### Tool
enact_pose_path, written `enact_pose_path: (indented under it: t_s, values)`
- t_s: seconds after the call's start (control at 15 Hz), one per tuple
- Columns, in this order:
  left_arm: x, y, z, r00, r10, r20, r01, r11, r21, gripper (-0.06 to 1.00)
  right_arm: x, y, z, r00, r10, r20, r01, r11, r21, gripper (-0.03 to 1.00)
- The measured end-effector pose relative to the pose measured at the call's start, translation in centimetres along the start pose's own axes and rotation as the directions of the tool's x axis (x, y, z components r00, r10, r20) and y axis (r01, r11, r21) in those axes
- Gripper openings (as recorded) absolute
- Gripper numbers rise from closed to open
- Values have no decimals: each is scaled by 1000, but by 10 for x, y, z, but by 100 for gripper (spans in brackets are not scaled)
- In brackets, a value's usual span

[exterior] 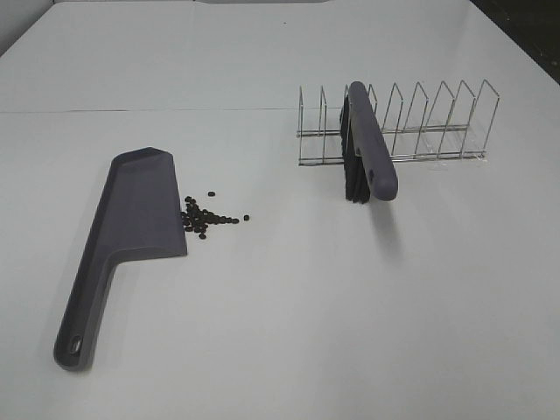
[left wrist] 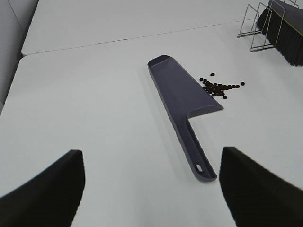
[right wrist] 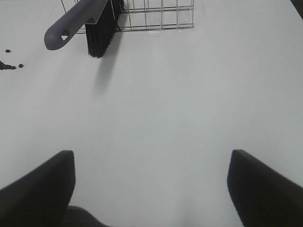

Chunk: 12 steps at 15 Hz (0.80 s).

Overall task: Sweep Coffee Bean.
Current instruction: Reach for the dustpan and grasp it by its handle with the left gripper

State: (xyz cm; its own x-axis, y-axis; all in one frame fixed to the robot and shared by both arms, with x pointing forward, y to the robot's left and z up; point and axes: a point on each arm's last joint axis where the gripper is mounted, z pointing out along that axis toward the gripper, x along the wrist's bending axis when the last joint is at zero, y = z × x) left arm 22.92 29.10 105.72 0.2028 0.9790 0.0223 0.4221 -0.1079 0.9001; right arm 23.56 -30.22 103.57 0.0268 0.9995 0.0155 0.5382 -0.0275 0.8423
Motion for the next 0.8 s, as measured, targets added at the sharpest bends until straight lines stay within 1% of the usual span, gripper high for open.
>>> enact_pose_path:
  t_s: [0.47,0.8]
  values:
    - [0,0,0,1000,0,0,0,1000,0,72,0,0,0,1000,0,-1,0,1000,0,81]
    - [0,0,0,1000,0,0,0,1000,0,72,4,0,0,999,19,-39,-19,1000,3,81]
